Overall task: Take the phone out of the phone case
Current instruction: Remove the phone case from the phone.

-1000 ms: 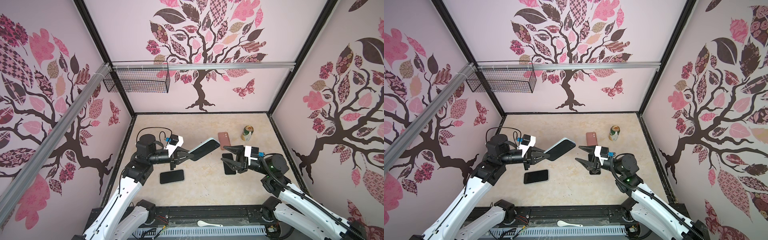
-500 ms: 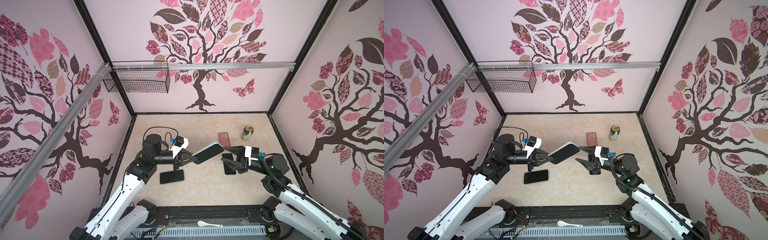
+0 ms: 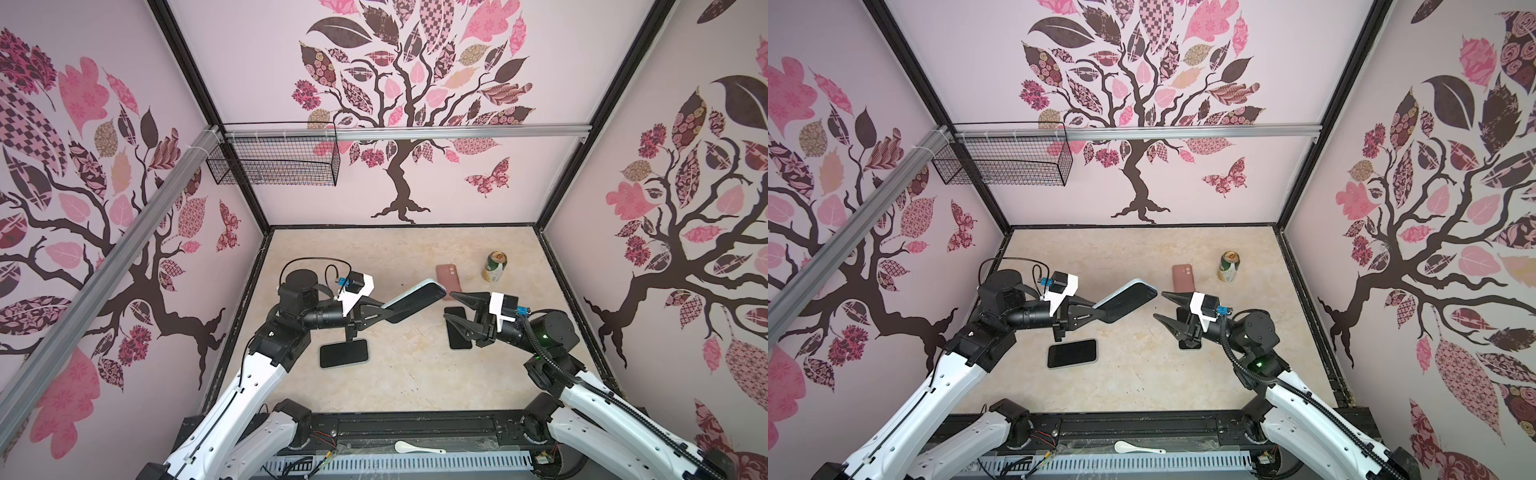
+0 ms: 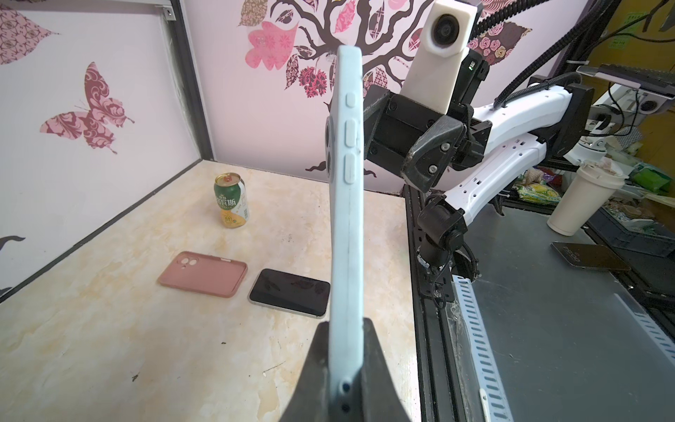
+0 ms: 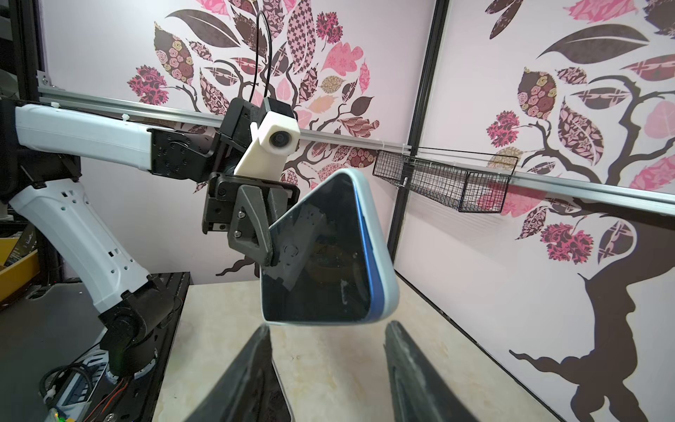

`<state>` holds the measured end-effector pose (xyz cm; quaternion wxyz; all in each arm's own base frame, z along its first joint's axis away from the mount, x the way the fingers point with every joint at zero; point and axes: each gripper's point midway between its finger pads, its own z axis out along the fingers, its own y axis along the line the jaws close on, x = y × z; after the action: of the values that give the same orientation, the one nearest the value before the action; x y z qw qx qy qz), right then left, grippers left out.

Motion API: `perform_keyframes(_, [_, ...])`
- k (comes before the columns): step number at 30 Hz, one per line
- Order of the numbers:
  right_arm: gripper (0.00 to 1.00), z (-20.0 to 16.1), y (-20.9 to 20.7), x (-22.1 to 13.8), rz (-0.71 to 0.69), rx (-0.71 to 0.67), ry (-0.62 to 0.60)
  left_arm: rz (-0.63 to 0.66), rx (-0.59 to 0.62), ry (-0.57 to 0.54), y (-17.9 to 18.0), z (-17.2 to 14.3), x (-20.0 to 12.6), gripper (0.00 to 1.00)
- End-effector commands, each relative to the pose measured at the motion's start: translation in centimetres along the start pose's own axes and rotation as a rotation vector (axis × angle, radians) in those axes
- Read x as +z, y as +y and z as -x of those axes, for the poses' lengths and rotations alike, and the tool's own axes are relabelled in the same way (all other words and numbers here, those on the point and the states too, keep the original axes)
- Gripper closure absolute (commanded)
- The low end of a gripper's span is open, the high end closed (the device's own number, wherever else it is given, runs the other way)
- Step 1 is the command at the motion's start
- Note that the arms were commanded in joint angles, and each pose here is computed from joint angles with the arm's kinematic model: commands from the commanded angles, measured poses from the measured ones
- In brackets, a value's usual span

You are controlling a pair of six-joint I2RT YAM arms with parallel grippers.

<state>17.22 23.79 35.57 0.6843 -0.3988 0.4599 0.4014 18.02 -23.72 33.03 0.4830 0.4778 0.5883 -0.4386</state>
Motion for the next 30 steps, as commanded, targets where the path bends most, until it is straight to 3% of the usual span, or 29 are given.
perform_keyframes(1, [0.47, 2.0, 0.8, 0.3, 0.053, -0.021, -0.048, -0.022, 0.051, -0.04, -0.5, 1.5, -0.1, 1.0])
perform_keyframes(30, [0.48, 1.8, 2.0, 1.0, 0.123, 0.041, -0.044, -0.141, 0.025, -0.006, -2.3, 0.6, 0.4, 1.0])
